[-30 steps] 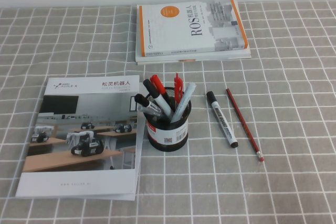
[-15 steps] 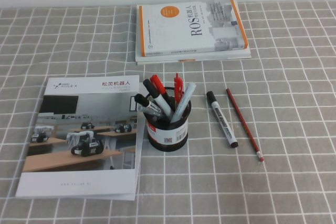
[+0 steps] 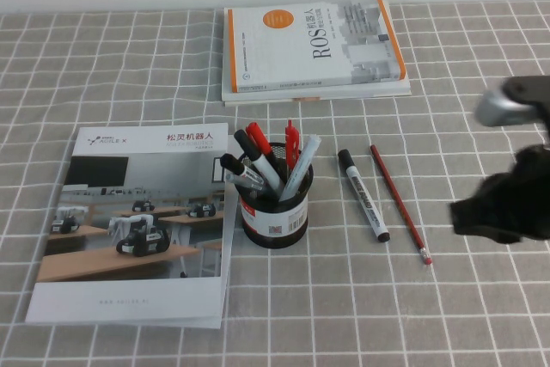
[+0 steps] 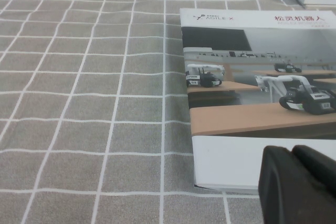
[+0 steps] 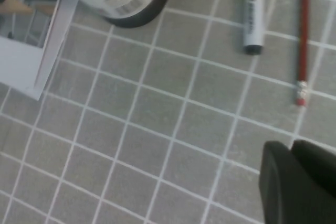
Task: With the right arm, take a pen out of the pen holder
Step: 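Take a marker out of the pen holder and lay it on the table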
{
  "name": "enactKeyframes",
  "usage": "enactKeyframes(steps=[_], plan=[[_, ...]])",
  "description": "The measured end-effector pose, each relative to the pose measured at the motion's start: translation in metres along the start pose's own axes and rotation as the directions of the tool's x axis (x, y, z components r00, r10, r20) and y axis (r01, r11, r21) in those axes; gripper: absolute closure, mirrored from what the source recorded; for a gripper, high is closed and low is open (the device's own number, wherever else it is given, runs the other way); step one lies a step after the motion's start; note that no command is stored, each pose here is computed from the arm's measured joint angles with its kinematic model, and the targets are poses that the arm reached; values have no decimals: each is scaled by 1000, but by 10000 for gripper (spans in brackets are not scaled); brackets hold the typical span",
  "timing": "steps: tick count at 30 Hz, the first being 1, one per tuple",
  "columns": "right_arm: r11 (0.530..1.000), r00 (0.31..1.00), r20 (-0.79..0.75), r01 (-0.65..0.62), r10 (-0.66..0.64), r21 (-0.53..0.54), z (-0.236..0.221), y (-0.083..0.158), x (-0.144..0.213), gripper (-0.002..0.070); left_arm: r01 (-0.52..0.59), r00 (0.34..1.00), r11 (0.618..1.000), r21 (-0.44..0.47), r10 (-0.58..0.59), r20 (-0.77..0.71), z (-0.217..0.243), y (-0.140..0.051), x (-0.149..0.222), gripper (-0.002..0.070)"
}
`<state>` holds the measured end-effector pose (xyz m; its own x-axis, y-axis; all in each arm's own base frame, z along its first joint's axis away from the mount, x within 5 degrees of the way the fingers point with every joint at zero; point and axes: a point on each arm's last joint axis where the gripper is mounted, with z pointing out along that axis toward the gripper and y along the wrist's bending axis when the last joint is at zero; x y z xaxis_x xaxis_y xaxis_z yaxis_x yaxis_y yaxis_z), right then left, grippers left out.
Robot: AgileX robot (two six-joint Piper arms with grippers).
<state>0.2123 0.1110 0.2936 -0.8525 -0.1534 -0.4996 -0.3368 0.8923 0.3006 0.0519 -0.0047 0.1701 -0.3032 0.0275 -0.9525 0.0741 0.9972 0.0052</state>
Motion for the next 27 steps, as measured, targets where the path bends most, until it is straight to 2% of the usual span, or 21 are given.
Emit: enactKeyframes(steps=[6, 16, 22, 27], plan=[[994, 990, -98, 105, -106, -10, 31, 29, -29, 688, 0, 1000, 1000, 0, 0, 0, 0, 0, 0, 678], [978, 969, -134, 204, -209, -50, 73, 83, -64, 688, 0, 1000, 1000, 0, 0, 0, 0, 0, 0, 678], [983, 965, -186, 183, -183, -16, 86, 89, -81, 678, 0, 1000, 1000, 0, 0, 0, 0, 0, 0, 678], [986, 974, -161, 165, -161, 12, 91, 92, -96, 597, 0, 1000, 1000, 0, 0, 0, 0, 0, 0, 678]])
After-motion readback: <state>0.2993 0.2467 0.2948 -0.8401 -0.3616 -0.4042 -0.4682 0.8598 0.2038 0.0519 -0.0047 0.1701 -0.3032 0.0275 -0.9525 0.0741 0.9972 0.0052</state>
